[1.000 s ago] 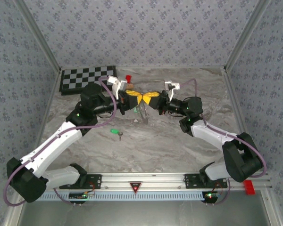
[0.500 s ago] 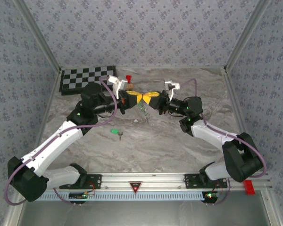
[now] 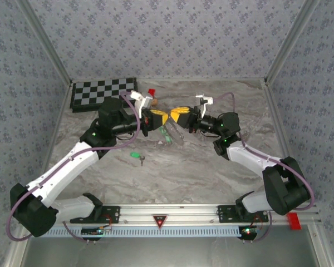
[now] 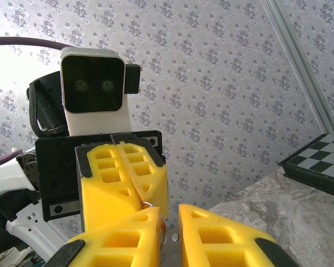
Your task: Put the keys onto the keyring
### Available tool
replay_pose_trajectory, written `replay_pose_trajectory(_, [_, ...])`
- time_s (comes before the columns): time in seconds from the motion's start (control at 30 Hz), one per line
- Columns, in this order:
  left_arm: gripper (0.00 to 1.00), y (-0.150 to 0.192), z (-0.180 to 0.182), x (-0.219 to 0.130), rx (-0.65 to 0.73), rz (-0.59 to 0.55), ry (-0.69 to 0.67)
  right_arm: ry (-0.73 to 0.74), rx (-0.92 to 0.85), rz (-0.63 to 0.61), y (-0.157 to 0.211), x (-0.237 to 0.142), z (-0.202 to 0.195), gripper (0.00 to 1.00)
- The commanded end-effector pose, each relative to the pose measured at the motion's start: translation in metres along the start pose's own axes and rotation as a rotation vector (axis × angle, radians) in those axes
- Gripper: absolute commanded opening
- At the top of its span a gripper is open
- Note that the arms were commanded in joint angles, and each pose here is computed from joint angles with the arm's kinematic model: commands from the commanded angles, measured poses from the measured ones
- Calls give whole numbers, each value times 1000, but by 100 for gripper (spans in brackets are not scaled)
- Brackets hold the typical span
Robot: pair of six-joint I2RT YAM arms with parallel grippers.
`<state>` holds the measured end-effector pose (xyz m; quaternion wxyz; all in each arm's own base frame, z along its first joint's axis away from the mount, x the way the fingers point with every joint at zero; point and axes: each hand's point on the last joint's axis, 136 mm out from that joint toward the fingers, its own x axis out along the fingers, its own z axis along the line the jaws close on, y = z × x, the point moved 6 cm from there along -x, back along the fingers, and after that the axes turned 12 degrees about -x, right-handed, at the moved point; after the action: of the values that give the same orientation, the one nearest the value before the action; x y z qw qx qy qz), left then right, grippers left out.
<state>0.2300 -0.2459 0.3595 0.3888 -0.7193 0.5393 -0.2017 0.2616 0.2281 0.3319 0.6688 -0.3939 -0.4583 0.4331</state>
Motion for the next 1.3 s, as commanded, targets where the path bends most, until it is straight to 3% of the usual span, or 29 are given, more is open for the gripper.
replay_pose_trajectory(0.0, [0,-17,-20,-3,60,-25,69,-34,-48,-6,-9,2,9,16])
replay_pose_trajectory(0.2, [0,-17,-18,-4,60,-31,54,-67,-46,14,-6,4,13,16])
replay_pose_trajectory(0.43, [0,-17,-19,-4,62,-27,53,-83,-44,23,-4,5,16,0])
replay_pose_trajectory(0.53, [0,-15,-17,-3,55,-22,49,-86,-47,16,-6,6,17,0])
replay_pose_trajectory(0.63, [9,-13,-15,-1,44,-19,54,-84,-47,6,-7,7,18,0])
replay_pose_trajectory(1.27, [19,-8,-10,-7,42,-53,21,-32,-39,-55,-12,-1,12,0])
